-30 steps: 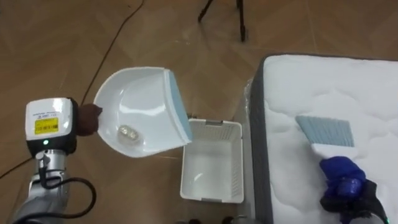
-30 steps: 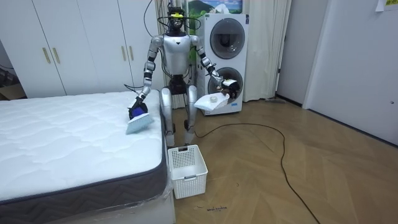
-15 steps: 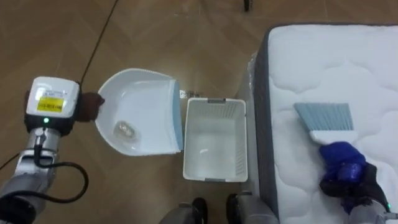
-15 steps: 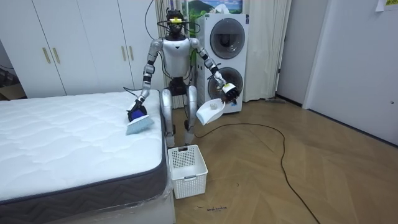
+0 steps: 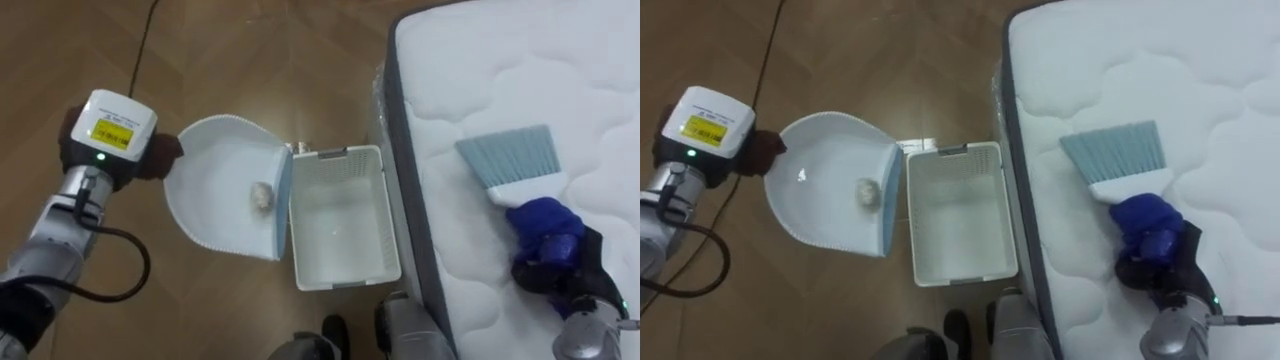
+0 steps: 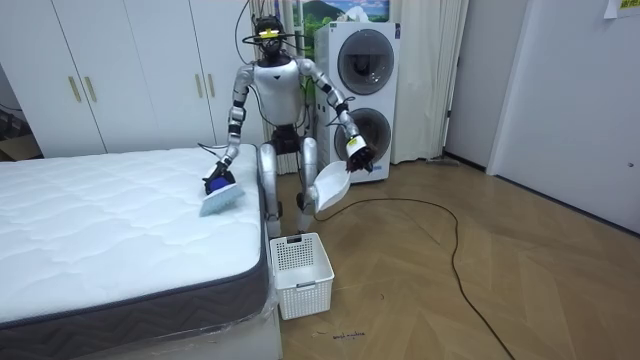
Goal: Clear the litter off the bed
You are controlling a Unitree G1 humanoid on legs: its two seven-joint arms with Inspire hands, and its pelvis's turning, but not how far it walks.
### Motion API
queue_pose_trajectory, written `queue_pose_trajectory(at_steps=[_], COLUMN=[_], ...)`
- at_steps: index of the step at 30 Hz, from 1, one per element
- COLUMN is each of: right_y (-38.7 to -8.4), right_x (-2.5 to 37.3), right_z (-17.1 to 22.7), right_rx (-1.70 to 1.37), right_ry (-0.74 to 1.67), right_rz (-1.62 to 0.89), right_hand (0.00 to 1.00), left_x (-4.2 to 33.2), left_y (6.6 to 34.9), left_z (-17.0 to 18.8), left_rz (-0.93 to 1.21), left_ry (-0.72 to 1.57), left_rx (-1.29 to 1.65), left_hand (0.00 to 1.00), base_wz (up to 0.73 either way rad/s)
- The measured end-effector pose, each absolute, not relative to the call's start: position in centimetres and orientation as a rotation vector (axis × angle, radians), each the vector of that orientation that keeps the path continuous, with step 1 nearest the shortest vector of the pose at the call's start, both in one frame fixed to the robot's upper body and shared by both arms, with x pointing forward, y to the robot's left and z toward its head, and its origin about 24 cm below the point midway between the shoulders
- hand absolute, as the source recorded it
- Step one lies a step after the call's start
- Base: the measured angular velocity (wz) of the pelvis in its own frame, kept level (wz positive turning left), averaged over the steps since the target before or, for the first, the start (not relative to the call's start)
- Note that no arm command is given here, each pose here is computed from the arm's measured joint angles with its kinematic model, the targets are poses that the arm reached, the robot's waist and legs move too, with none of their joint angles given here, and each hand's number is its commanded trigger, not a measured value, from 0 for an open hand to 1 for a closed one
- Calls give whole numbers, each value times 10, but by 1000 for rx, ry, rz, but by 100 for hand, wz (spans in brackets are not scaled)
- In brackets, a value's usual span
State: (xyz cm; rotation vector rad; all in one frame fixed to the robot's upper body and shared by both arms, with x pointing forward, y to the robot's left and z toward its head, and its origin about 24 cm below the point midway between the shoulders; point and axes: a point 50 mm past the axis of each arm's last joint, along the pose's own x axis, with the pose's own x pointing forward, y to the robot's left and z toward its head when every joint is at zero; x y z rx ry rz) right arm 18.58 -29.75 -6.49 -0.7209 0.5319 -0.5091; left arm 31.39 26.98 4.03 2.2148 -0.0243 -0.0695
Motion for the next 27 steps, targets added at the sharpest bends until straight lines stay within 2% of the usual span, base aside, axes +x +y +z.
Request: queue_pose_trajectory(at_steps=[13,27], right_y=[-290,-287], right_x=[189,174], right_z=[-62,-72], right_rx=[-754,-742], right_ry=[484,533], right_rz=[-483,-515], right_hand=[0,0], left_x=[312,292], left_y=[277,316], left_z=[33,22], left_rz=[-195,-174], left_ry=[179,344], left_rx=[2274,2250], left_hand=[100,100], base_wz=[-2,0])
